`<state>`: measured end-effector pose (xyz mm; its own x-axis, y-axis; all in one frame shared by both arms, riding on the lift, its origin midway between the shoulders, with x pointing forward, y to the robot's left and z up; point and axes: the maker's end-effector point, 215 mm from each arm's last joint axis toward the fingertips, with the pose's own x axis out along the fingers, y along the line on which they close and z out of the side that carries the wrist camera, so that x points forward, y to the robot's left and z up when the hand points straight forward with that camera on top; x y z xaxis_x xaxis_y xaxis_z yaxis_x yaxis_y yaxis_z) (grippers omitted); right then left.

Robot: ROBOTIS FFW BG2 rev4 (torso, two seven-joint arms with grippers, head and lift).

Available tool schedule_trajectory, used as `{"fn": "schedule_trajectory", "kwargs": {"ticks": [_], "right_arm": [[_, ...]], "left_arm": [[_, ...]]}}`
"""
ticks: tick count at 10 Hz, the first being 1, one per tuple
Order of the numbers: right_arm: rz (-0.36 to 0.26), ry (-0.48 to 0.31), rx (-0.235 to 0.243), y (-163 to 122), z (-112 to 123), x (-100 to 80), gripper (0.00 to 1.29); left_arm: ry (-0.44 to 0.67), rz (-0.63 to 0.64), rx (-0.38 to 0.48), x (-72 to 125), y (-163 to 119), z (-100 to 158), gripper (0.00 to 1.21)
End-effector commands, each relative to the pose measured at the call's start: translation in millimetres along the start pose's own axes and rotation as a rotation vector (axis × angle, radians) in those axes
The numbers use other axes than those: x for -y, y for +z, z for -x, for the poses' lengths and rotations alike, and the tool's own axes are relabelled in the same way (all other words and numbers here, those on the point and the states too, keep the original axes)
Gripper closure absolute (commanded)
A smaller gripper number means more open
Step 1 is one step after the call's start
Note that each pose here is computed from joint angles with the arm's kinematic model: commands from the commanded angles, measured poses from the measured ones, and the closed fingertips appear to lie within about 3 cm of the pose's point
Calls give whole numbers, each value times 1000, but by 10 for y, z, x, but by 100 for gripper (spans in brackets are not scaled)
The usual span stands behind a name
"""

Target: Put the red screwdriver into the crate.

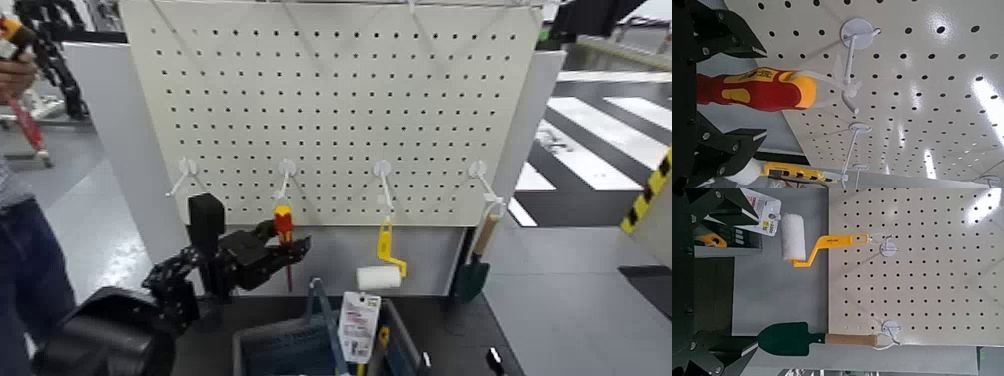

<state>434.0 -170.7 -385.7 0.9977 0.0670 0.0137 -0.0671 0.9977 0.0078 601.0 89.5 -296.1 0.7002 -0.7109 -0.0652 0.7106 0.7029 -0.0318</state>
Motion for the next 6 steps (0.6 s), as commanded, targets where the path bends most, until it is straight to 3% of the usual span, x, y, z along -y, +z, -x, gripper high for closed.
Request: {"fn": "schedule_trajectory", "kwargs": {"ticks": [1, 3, 6], "right_arm": [[-1, -3, 3, 13, -1, 9, 19], [-2, -1, 1, 6, 5, 0, 19], [-2, -1, 0, 1, 5, 0, 19]], "left_arm": [[3, 0, 10, 13, 68, 4, 111], [6, -6, 18, 2, 122, 24, 119], [11, 4, 27, 22, 142, 70, 119]]}}
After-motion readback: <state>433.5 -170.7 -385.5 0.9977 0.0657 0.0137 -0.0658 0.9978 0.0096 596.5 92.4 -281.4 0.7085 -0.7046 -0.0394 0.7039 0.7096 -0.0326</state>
